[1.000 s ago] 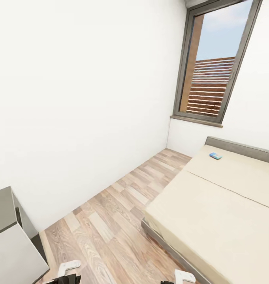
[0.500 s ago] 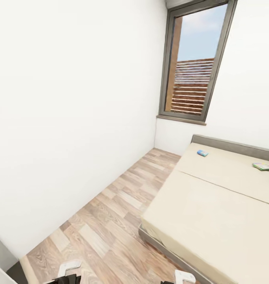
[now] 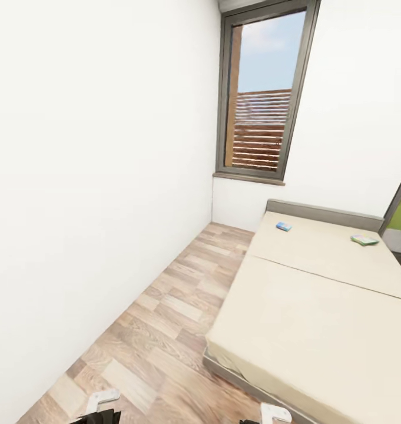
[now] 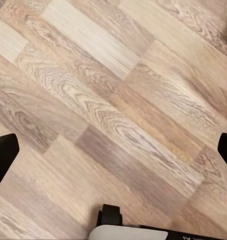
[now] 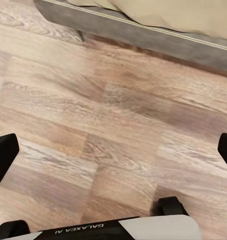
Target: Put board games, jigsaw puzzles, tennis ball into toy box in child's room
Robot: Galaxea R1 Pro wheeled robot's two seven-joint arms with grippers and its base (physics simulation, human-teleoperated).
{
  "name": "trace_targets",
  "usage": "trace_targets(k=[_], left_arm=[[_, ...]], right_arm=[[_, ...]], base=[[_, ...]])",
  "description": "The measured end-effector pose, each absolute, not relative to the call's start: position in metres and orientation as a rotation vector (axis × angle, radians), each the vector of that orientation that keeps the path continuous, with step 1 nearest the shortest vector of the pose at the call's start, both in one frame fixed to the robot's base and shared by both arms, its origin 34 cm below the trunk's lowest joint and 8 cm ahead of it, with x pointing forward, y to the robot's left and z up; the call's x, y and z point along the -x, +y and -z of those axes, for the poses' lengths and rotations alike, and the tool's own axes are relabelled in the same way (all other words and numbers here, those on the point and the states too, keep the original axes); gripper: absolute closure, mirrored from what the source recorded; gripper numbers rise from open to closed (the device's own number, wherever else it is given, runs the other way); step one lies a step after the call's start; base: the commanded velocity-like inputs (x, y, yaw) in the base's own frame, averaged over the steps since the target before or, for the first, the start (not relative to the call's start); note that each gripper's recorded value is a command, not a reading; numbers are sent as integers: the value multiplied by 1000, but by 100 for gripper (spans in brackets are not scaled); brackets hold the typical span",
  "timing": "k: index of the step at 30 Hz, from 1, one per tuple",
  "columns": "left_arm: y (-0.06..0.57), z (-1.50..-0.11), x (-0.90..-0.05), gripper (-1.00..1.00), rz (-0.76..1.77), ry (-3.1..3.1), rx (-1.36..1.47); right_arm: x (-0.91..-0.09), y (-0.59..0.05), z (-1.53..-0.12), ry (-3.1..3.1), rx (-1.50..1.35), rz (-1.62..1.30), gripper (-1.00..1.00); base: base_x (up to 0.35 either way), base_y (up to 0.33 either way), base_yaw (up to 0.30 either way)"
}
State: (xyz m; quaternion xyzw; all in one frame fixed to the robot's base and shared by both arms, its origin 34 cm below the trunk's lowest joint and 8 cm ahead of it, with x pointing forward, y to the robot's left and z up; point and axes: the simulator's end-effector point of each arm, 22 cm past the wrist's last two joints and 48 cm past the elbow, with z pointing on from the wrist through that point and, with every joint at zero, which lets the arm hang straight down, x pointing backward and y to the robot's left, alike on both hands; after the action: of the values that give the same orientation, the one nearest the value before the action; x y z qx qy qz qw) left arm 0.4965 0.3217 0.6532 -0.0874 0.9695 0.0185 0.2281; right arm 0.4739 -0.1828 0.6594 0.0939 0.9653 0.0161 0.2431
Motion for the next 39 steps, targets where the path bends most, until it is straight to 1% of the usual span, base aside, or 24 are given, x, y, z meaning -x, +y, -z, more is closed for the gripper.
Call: trace_targets(k=[20,29,39], left_arm=[[322,-658,-500,-100,-49,2657,240],[322,-660,-502,-100,-49,2651,240],[322,-663,-505,-100,-48,2643,239]], right_arm=[[-477,-183,-663,2626,-256,-45,-100],[-479,-183,-666,2619,-255,-46,-100],[-482,-183,-668,2611,-254,-47,-100]], base=[[254,233,-278],[191,116,-275],[121,81,-271]])
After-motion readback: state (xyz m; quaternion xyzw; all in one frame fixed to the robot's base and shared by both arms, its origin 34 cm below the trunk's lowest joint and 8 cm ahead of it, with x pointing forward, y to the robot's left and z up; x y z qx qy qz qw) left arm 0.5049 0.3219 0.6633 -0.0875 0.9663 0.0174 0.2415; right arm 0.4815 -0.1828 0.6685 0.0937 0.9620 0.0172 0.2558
